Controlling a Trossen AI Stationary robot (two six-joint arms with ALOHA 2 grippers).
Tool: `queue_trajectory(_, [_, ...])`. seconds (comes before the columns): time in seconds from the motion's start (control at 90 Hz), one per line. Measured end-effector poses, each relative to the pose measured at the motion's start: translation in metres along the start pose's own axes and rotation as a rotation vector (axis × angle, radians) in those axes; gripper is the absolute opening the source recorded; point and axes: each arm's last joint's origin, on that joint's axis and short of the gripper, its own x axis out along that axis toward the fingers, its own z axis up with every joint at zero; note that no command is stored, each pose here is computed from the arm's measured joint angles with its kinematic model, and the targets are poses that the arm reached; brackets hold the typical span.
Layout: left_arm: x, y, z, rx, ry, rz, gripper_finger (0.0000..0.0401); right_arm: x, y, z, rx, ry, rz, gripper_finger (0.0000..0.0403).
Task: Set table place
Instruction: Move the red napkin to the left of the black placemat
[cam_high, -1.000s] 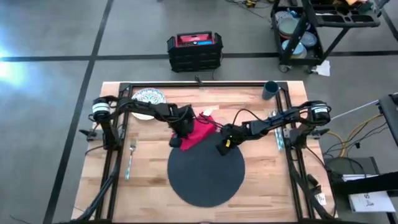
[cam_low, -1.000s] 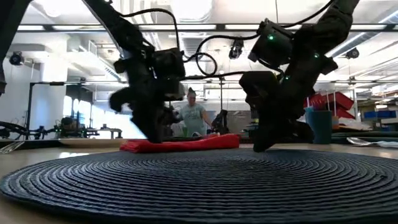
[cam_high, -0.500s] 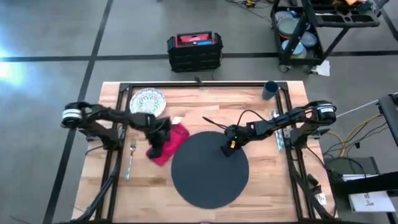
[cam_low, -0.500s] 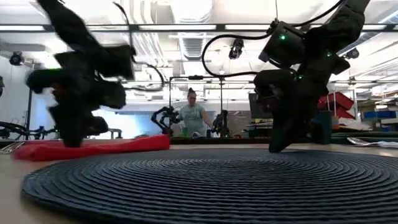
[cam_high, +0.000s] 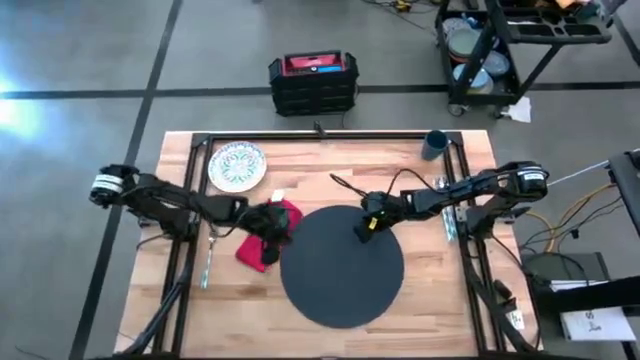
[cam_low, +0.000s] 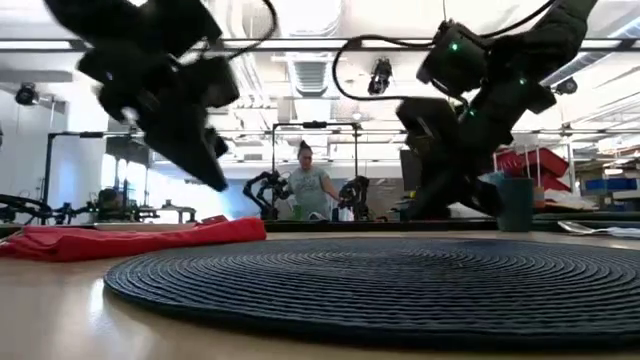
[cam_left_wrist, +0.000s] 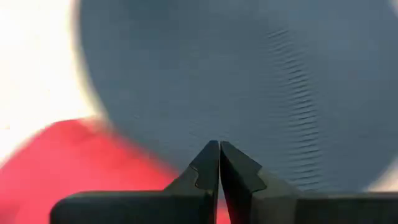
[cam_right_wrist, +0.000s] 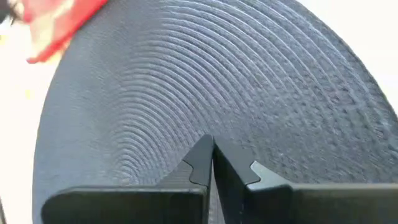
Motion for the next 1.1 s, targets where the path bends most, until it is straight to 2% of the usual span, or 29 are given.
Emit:
queue_trajectory(0.078, [0.005, 0.023, -0.004, 0.000, 0.124, 0.048, 0.0000, 0.000, 0.011, 0.006, -0.016, -0.056, 0.082, 0.0000])
queue_trajectory(0.167, [0.006, 0.043, 0.002, -0.004, 0.166, 0.071, 0.0000, -0.001, 0.030, 0.020, -0.047, -0.144, 0.205, 0.0000])
queue_trajectory(0.267, [0.002, 0.056, 0.000, -0.015, 0.244, 0.084, 0.0000, 0.013, 0.034, 0.037, -0.075, -0.130, 0.217, 0.0000])
queue_trajectory(0.378, [-0.011, 0.061, 0.007, -0.035, 0.255, 0.154, 0.0000, 0.034, 0.040, 0.057, -0.110, -0.097, 0.247, 0.0000])
queue_trajectory(0.5, [-0.027, 0.054, 0.011, -0.075, 0.230, 0.135, 0.0000, 0.055, 0.049, 0.078, -0.158, -0.063, 0.285, 0.0000])
queue_trajectory(0.6, [-0.036, 0.046, -0.001, -0.130, 0.276, 0.121, 0.0000, 0.071, 0.054, 0.092, -0.193, 0.001, 0.278, 0.0000])
queue_trajectory(0.722, [-0.039, 0.035, -0.024, -0.225, 0.331, 0.120, 0.0000, 0.088, 0.059, 0.108, -0.243, 0.059, 0.260, 0.0000])
queue_trajectory(0.778, [-0.040, 0.029, -0.028, -0.259, 0.313, 0.101, 0.0000, 0.092, 0.060, 0.115, -0.254, 0.080, 0.252, 0.0000])
queue_trajectory(0.944, [-0.041, 0.004, -0.040, -0.304, 0.276, 0.034, 0.0000, 0.103, 0.062, 0.138, -0.266, 0.103, 0.263, 0.0000])
queue_trajectory(1.1, [-0.035, -0.012, -0.050, -0.345, 0.265, 0.021, 0.0000, 0.113, 0.061, 0.154, -0.265, 0.126, 0.262, 0.0000])
